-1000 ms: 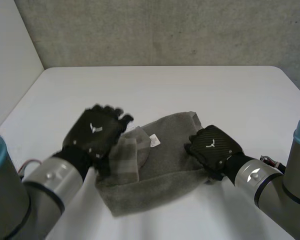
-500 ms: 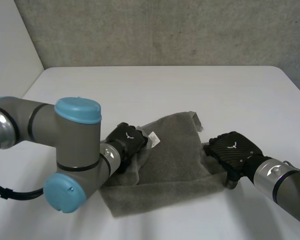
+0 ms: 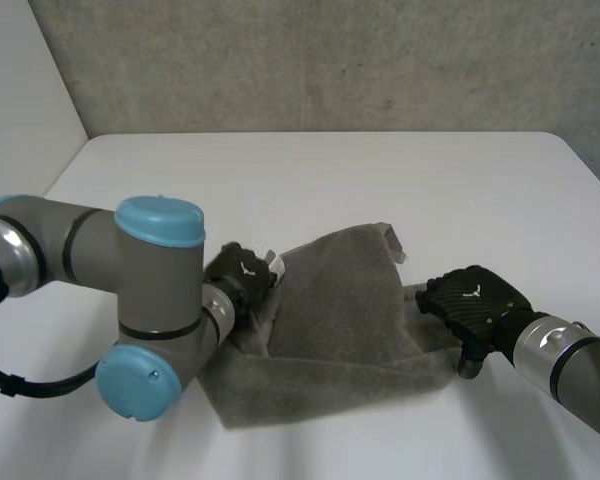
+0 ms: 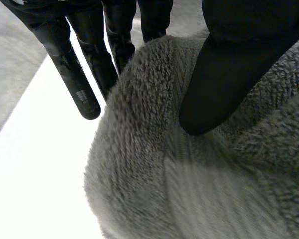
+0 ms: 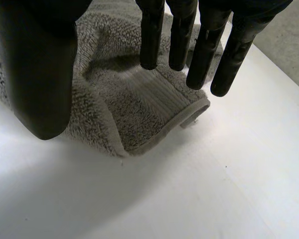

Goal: Fold the towel.

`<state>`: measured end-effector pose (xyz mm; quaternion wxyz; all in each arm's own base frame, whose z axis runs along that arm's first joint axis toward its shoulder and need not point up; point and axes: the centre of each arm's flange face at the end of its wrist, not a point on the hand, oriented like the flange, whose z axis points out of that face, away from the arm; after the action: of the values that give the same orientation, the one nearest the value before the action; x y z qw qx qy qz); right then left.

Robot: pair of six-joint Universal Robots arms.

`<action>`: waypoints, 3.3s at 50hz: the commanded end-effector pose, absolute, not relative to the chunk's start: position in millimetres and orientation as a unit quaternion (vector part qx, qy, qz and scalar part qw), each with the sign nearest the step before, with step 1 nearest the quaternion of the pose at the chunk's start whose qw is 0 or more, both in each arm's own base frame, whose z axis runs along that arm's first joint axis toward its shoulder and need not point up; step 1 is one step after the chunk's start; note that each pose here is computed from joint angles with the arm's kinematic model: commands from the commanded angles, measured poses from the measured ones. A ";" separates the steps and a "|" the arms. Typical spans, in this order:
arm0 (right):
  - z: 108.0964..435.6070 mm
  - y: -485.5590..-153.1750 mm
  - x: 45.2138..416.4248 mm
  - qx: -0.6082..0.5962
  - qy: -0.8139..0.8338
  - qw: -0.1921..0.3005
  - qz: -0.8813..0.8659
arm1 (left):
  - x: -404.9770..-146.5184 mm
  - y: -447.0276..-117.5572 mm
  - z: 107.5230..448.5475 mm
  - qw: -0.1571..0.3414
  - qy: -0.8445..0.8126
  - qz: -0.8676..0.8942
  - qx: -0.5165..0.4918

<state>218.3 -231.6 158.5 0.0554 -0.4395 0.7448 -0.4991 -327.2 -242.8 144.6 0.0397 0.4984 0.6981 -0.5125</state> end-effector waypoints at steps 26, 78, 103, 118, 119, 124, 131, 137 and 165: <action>150.1 -242.6 211.5 -0.429 0.756 0.051 -0.491 | -306.1 -236.7 145.1 0.052 0.706 -0.515 0.484; 253.5 -259.7 231.6 -0.346 0.691 0.107 -0.625 | -201.8 -237.8 311.2 0.046 0.624 -0.755 0.196; 335.9 -275.2 234.0 -0.410 0.678 0.013 -0.610 | -206.1 -292.3 303.5 -0.018 0.683 -0.719 0.128; 335.0 -355.1 293.9 -0.358 0.544 -0.070 -0.756 | -240.8 -374.4 308.7 -0.031 0.669 -0.730 0.136; 353.1 -363.2 294.4 -0.313 0.495 -0.090 -0.806 | -240.8 -381.9 330.4 -0.034 0.627 -0.768 0.123; 417.0 -344.6 282.3 -0.211 0.351 -0.119 -0.905 | -242.1 -380.5 383.9 -0.042 0.487 -0.868 0.087; 395.6 -328.3 280.2 -0.265 0.396 -0.101 -0.874 | -229.3 -367.3 387.8 -0.035 0.447 -0.891 0.074; 352.7 -323.4 280.0 -0.327 0.468 -0.077 -0.817 | -214.0 -374.3 327.3 -0.015 0.527 -0.845 0.084; 148.9 -269.5 263.3 -0.448 0.693 0.008 -0.565 | -190.4 -324.8 134.6 0.004 0.753 -0.627 0.200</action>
<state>264.4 -269.1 143.1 0.0096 -0.4518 0.6960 -0.5581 -193.6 -329.2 130.8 -0.0179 0.1757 0.7544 -0.6322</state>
